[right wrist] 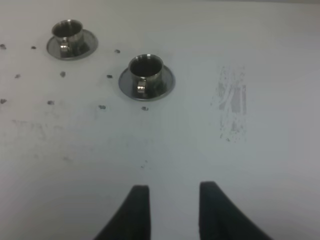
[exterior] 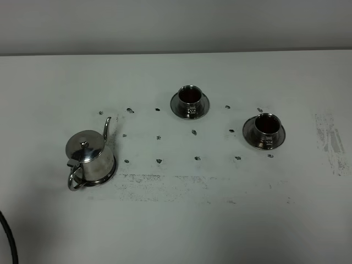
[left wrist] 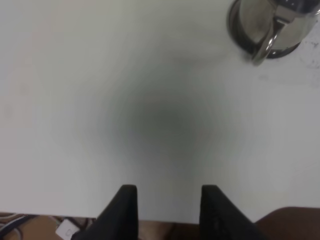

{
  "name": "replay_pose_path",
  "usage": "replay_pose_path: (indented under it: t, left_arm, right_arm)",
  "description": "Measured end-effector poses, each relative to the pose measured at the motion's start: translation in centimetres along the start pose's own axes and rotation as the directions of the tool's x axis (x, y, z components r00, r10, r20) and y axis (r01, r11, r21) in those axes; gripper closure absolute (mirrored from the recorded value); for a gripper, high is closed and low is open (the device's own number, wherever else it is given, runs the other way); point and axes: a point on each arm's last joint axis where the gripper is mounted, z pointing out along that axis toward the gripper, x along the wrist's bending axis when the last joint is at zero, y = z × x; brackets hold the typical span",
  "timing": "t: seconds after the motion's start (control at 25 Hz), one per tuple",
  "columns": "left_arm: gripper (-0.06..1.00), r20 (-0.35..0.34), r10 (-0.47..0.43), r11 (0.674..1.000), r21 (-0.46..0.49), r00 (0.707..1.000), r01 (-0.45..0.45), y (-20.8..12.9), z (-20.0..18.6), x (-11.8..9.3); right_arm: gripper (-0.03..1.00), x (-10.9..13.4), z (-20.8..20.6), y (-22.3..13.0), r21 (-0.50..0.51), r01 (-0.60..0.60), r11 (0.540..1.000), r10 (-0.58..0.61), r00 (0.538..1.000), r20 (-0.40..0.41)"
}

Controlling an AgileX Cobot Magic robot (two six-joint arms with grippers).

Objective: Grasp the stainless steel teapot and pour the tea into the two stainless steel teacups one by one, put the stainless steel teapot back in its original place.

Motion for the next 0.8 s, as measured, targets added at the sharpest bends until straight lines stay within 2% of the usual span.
replay_pose_path:
  t: [0.28,0.56,0.8]
  left_arm:
    - [0.64,0.000,-0.009,0.996,-0.086,1.000,0.009,-3.7,1.0,0.1]
    - [0.64,0.028,0.053,0.976,-0.213,0.998,-0.046,-5.4,0.0,0.1]
    - [0.64,0.039,0.068,0.954,-0.297,0.997,-0.053,-6.4,-0.6,0.2]
  right_arm:
    - [0.74,0.0,0.0,0.0,0.000,0.000,1.000,0.000,1.000,0.000]
    - [0.74,0.0,0.0,0.0,0.000,0.000,1.000,0.000,1.000,0.000]
    - [0.74,0.0,0.0,0.0,0.000,0.000,1.000,0.000,1.000,0.000]
